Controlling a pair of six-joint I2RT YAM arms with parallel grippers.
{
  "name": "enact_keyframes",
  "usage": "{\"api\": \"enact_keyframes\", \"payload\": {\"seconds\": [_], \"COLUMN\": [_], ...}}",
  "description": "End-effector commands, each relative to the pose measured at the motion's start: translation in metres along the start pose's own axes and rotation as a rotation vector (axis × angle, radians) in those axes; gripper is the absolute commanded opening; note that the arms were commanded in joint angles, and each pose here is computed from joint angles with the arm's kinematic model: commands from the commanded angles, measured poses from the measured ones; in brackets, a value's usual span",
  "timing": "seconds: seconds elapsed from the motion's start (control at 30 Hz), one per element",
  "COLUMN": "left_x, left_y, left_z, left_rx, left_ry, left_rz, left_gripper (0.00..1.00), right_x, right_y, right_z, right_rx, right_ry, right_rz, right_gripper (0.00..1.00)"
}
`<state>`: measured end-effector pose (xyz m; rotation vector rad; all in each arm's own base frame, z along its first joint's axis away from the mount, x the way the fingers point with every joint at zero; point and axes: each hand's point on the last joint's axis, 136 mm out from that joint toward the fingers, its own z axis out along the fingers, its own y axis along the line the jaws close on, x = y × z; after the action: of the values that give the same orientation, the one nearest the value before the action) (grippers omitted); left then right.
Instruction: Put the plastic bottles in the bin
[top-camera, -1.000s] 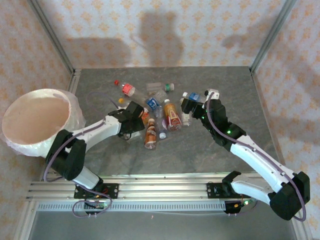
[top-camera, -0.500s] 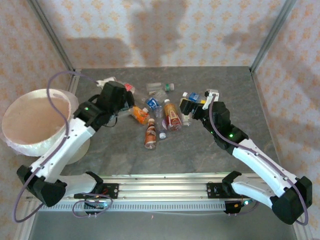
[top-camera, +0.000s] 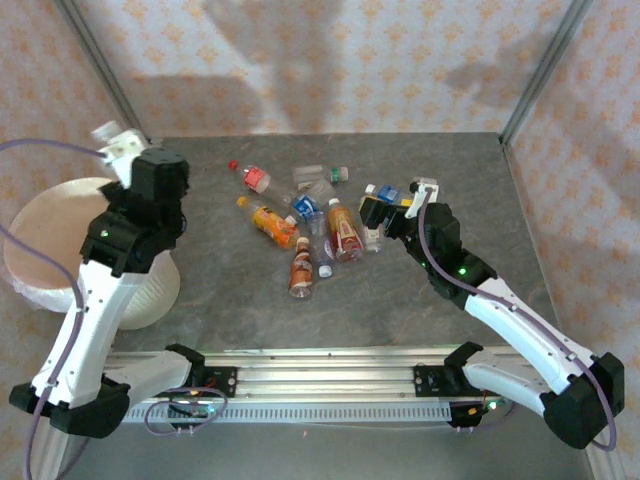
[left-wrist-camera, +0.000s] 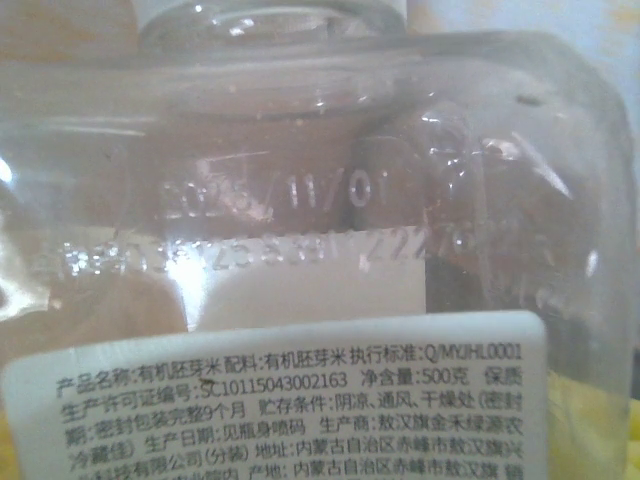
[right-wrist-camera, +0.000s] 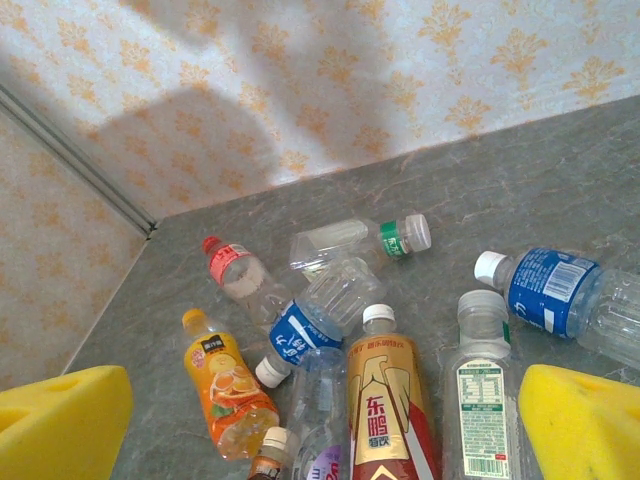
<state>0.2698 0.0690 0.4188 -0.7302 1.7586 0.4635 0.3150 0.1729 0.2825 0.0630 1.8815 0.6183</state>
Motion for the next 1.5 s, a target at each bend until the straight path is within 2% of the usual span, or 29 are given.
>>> {"api": "enact_keyframes", "payload": {"seconds": [0.0,0.23,0.47,0.7,0.93,1.03,1.33,1.47], "left_x": [-0.019,0.007,0.060,0.097,0.124,0.130,0.140,0.139], "left_y": [0.051,0.105,0.145,0.153,0.161,0.162,0.175,0.177], "left_z": [0.002,0.025,0.047,0.062,0.066,0.067,0.059,0.057], "left_rx": [-0.180,-0.319,-0.406,-0.403,-0.483,-0.503,-0.613,-0.621], "left_ry": [-0.077,0.011,0.119,0.189,0.241,0.255,0.261,0.256], "left_rz": [-0.057,-0.146,-0.334,-0.470,-0.556,-0.585,-0.620,-0.620], "left_gripper": [0.73,0.73,0.75,0.77,0.87,0.92,0.98,1.00], "right_x": [-0.010,-0.008,-0.005,-0.005,-0.001,-0.001,0.001,0.000], "right_y": [0.007,0.012,0.016,0.017,0.015,0.015,0.014,0.014], "right_z": [-0.002,0.005,0.010,0.010,0.010,0.010,0.011,0.012], "right_rx": [-0.022,-0.033,-0.049,-0.050,-0.044,-0.043,-0.039,-0.040], "right_ry": [-0.020,0.004,0.023,0.034,0.045,0.045,0.051,0.051], "right_rz": [-0.013,-0.022,-0.016,-0.013,-0.007,-0.006,-0.007,-0.007], "right_gripper": [0.99,0.99,0.99,0.99,0.99,0.99,0.99,0.99]}}
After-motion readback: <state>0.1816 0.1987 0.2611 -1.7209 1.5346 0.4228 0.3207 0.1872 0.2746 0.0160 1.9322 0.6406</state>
